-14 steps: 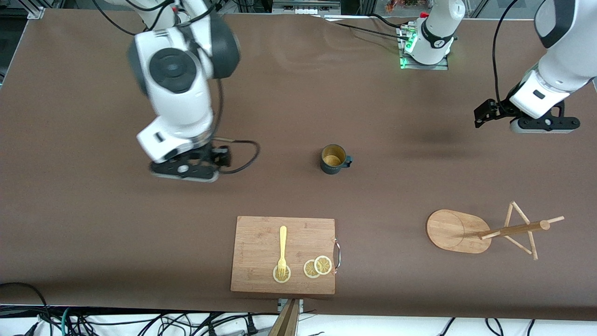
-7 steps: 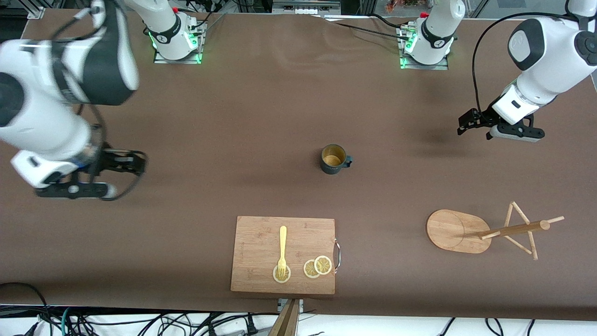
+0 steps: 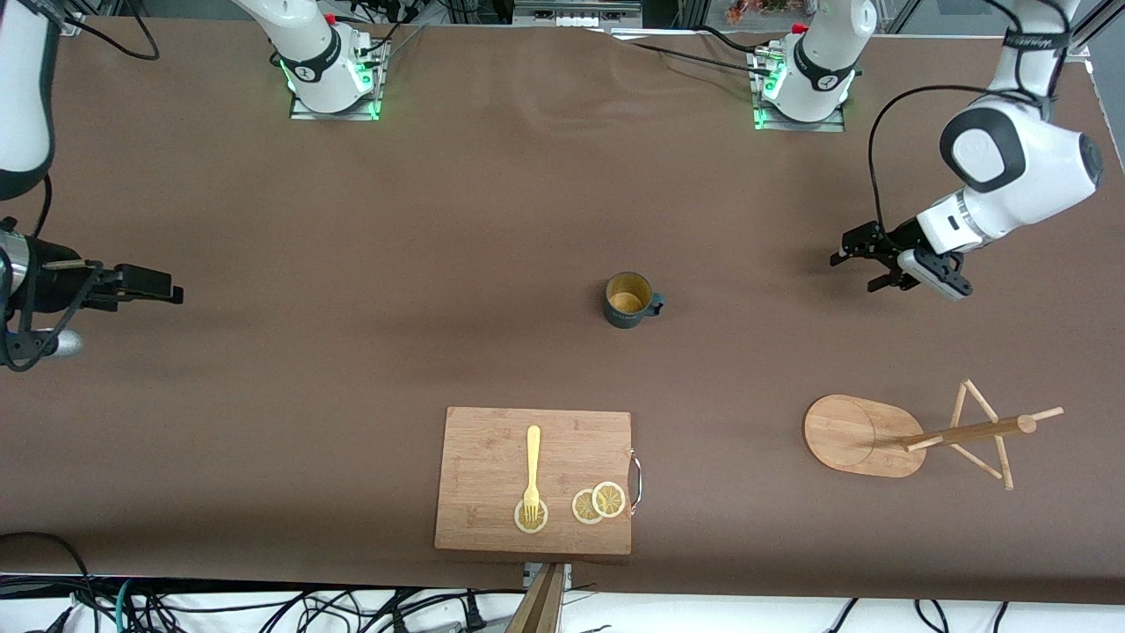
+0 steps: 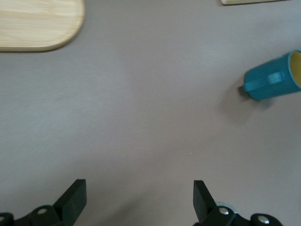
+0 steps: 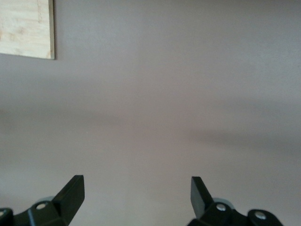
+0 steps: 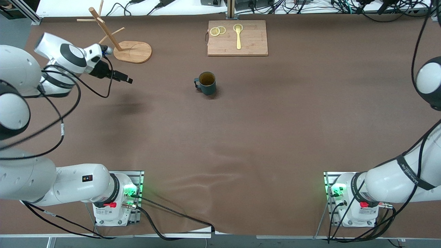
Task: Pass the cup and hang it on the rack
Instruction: 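Withdraw the right gripper while the left gripper reaches toward the mug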
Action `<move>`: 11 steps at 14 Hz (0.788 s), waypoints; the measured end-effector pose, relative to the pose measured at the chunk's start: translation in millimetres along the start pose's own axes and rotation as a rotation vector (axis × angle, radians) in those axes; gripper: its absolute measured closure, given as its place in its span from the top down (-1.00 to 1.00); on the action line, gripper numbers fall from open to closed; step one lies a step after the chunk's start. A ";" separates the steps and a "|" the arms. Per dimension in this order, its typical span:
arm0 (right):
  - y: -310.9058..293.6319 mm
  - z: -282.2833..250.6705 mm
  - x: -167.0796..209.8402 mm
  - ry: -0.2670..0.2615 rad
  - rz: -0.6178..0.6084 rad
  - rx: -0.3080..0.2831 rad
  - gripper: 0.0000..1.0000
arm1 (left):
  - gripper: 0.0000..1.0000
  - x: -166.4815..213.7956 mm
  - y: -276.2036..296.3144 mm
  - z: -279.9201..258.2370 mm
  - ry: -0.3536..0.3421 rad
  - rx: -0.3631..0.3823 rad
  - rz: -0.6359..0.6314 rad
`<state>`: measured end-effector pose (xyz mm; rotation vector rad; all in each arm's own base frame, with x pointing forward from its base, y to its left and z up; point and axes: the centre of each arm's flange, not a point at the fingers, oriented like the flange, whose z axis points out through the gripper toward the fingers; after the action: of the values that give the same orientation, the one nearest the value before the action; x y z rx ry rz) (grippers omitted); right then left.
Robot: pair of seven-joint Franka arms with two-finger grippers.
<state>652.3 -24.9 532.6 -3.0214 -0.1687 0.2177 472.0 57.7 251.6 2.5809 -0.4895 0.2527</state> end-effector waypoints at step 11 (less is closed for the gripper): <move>-7.9 42.5 -93.6 0.134 0.133 -0.104 1.00 | 1.00 6.0 -9.9 115.8 0.228 -0.422 0.427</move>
<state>553.1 -24.0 504.4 -3.1394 0.0335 0.0170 491.3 5.5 149.5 1.9910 -0.8983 0.5211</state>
